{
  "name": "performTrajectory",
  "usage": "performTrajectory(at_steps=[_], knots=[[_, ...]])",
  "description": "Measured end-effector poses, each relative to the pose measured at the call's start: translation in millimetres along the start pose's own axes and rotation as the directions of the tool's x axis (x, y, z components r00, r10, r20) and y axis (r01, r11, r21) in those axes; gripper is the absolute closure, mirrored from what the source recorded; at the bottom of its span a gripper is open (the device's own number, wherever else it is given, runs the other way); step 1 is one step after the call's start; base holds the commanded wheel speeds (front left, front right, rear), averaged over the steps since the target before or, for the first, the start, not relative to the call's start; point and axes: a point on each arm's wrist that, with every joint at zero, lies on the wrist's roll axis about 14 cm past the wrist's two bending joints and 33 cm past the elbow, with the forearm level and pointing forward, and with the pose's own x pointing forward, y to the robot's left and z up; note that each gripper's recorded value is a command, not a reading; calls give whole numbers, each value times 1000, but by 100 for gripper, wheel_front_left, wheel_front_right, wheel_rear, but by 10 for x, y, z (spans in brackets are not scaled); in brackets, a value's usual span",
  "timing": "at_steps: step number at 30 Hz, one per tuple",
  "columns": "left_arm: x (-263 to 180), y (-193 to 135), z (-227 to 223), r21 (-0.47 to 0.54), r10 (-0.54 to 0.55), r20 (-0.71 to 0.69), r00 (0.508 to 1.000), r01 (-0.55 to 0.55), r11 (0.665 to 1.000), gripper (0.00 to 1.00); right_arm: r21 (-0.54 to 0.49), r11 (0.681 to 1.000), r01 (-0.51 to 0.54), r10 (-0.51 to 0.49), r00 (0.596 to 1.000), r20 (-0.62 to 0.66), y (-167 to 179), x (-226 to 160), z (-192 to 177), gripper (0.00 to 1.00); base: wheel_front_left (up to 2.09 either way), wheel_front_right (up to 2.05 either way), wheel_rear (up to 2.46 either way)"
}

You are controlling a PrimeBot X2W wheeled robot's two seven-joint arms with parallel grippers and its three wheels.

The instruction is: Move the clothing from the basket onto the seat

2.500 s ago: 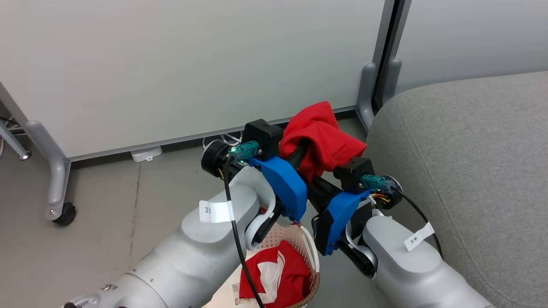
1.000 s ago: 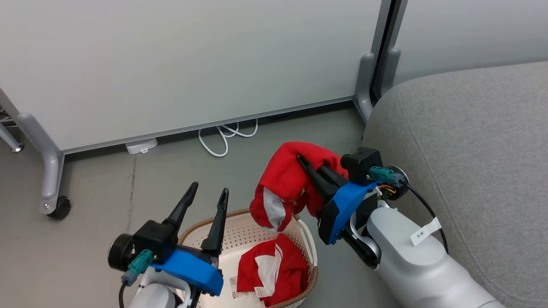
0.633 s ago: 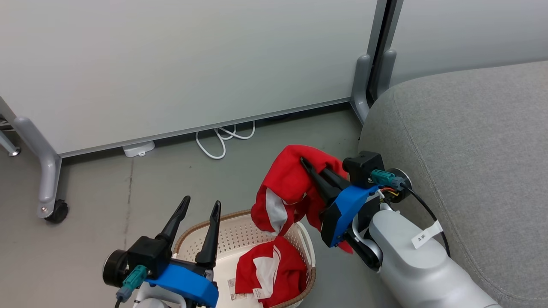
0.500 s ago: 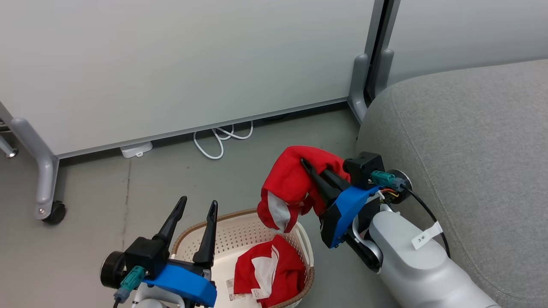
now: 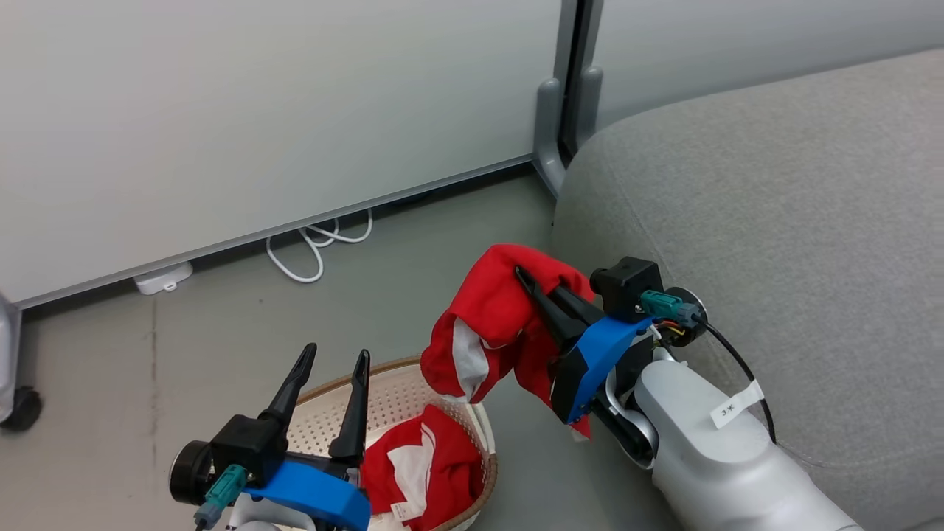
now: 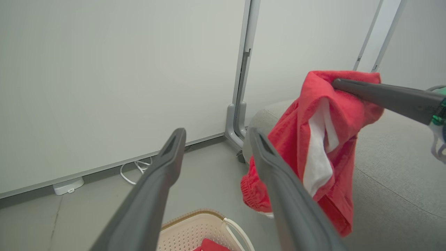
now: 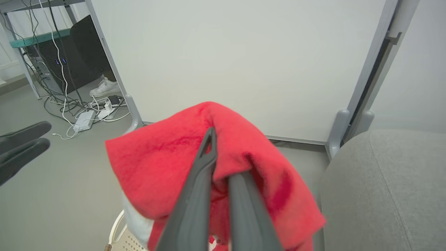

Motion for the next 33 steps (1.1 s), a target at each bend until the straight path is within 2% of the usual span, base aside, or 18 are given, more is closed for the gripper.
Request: performTrajectory(at_steps=[9,19,26,33], knots=[[266,-414,-101,-14,-146,-24,989,146,989,0,7,989,150,-150,989,3,-489,-336,-11,100,0,0,0],[474,-866,-198,-27,-291,-46,956,290,957,0,27,950,312,-312,950,-4,-930,-796,-80,100,0,0,0],[531,-1036,-234,-34,-341,-53,939,339,940,0,33,930,366,-366,931,-7,-1051,-990,-110,100,0,0,0],[540,-1057,-277,-39,-353,-62,934,351,936,0,41,925,378,-378,926,-11,-1080,-1005,-140,100,0,0,0]])
